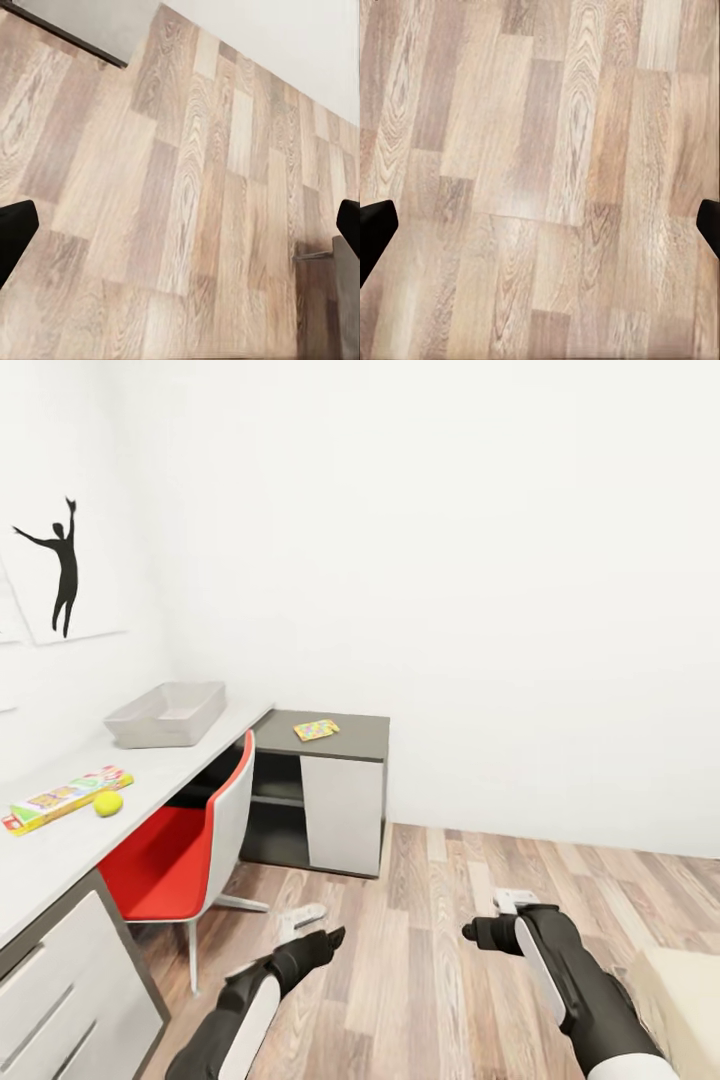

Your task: Put all the toys in the child's room - the three board games (two on the bed and one on the table), the two jigsaw puzzles on the table, and the tennis ball on the table - inside the toy box on the table in the child's room.

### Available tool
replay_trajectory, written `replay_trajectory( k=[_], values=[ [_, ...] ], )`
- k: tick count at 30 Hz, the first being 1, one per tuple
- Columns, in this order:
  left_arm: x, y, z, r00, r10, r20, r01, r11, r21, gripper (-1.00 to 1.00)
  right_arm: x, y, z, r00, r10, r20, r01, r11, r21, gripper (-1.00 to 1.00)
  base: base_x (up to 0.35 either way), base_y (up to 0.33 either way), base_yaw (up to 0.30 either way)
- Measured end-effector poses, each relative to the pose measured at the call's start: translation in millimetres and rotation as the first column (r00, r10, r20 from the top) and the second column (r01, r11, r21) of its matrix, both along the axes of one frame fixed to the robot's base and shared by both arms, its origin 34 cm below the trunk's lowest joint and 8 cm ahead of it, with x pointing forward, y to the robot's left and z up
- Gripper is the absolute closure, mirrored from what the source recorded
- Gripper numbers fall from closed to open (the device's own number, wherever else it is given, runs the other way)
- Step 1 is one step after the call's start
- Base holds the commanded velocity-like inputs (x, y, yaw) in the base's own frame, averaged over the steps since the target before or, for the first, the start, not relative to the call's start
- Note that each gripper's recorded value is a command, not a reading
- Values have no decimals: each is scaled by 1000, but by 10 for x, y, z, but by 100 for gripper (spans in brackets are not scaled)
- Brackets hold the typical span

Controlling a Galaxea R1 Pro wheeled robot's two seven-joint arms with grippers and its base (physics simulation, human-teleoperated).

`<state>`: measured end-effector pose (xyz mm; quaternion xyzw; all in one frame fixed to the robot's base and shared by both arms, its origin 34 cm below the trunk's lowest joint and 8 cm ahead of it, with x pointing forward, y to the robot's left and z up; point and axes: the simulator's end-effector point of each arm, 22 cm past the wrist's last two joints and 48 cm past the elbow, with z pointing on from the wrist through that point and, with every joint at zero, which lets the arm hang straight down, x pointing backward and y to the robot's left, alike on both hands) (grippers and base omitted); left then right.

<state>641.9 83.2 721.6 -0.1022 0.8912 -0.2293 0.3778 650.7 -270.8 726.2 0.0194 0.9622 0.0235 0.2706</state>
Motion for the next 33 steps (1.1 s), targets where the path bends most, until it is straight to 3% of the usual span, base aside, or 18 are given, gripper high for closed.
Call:
replay_trajectory(
  k=[13, 33],
  values=[
    [-91, 60, 2, 999, 34, -6, -33, 998, 62, -100, -7, 7, 10, 1000, 1, 2, -1, 1000, 1, -100, 0, 0, -288],
    [-120, 60, -22, 999, 39, -12, -38, 998, 60, -100, 66, -69, 166, 999, -6, 44, 7, 1000, -6, -100, 0, 0, -288]
  ],
)
